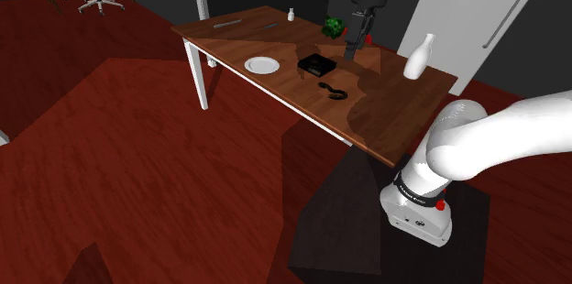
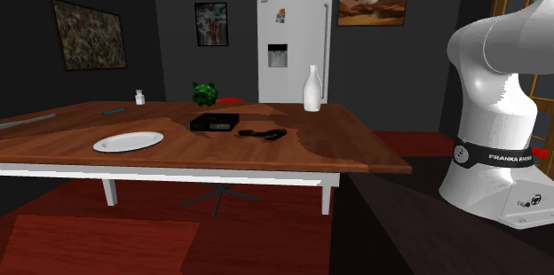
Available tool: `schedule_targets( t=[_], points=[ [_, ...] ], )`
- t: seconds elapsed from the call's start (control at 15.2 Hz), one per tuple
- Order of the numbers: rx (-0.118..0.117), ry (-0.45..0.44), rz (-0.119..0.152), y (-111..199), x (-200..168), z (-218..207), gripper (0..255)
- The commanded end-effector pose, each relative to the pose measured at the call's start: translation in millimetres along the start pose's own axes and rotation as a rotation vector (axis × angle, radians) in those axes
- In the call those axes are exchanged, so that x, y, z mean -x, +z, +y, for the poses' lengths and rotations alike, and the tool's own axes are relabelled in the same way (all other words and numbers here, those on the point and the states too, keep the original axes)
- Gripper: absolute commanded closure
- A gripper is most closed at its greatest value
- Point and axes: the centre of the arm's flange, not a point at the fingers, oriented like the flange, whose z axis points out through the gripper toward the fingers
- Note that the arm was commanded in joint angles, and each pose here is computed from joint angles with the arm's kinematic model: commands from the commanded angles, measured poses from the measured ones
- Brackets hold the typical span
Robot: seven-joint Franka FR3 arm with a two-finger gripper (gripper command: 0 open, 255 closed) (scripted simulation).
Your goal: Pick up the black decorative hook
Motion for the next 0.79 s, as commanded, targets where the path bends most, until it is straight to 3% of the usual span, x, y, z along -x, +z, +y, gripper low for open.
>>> schedule_targets(
  t=[0.0,0.73],
  points=[
    [0.000,0.000,0.000,0.0,0.0,0.0,0],
    [0.020,0.066,-0.027,81.1,-53.1,107.2,0]
  ],
)
